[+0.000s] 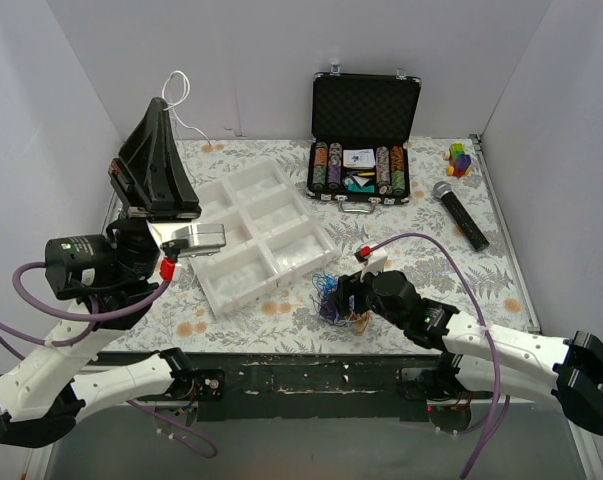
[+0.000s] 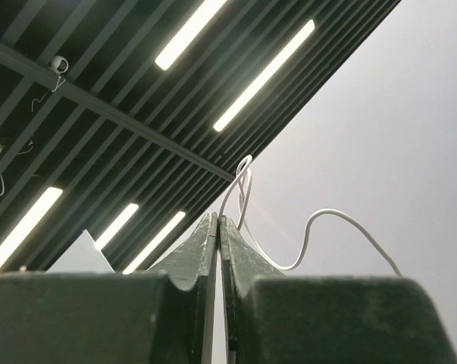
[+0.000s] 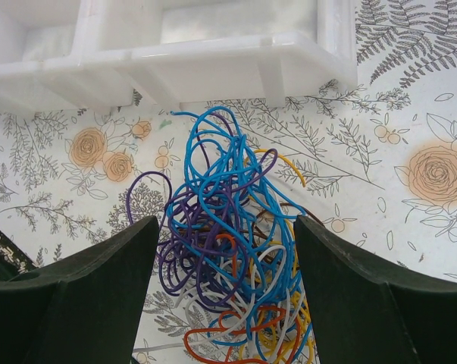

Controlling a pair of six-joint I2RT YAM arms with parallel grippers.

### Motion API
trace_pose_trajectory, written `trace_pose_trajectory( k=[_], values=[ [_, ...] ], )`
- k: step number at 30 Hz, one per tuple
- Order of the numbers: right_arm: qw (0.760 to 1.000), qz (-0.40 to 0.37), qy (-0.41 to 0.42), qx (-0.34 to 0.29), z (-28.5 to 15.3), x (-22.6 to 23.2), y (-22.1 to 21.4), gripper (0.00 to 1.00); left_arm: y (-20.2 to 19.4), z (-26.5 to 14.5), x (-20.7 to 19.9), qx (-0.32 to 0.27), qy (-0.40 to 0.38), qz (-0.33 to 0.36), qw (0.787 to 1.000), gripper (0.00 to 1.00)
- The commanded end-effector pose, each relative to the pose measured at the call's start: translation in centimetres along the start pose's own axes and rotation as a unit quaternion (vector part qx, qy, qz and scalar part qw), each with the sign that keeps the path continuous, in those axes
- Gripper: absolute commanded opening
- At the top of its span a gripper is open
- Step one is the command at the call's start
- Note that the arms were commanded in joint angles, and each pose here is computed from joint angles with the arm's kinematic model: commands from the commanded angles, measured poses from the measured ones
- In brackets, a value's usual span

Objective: Untangle the cables

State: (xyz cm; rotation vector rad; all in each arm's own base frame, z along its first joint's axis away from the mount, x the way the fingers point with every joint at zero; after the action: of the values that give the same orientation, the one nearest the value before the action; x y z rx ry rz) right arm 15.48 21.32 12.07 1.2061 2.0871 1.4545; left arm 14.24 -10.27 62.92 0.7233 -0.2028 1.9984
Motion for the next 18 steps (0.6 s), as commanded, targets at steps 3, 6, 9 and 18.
trace_pose_trajectory(
  k=[3,6,9,18],
  values=[
    [0.999,0.011,0.004,-0.035,-0.2,0.6,2.2,0.8,-0.6,-1.3,-0.4,0.02,-0.01,0.004,1.0,0.0],
    [0.999,0.011,0.005,-0.035,-0.3,0.6,2.2,0.8,-0.9,-1.9,-1.0,0.028,-0.023,0.011,0.999,0.0],
    [0.999,0.012,0.005,-0.039,-0.5,0.6,2.4,0.8,-1.3,-2.6,-2.0,0.04,-0.041,0.02,0.998,0.0],
    [0.999,0.014,0.002,-0.039,-0.8,0.4,2.4,0.8,-2.3,-3.5,-3.9,0.066,-0.059,0.039,0.995,0.0]
  ],
)
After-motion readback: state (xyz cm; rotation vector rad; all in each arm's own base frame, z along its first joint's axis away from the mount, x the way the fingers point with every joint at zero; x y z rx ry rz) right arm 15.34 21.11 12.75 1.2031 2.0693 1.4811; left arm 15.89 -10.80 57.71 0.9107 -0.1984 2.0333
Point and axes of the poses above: each gripper's point midway between its finger pads, its own z axis out along the fingers, its own x axis along the line the jaws close on, y = z × x, the point moved 5 cm from there along -z, back along the fingers, and after that the axes turned 4 degrees about -z, right-handed, at the moved point
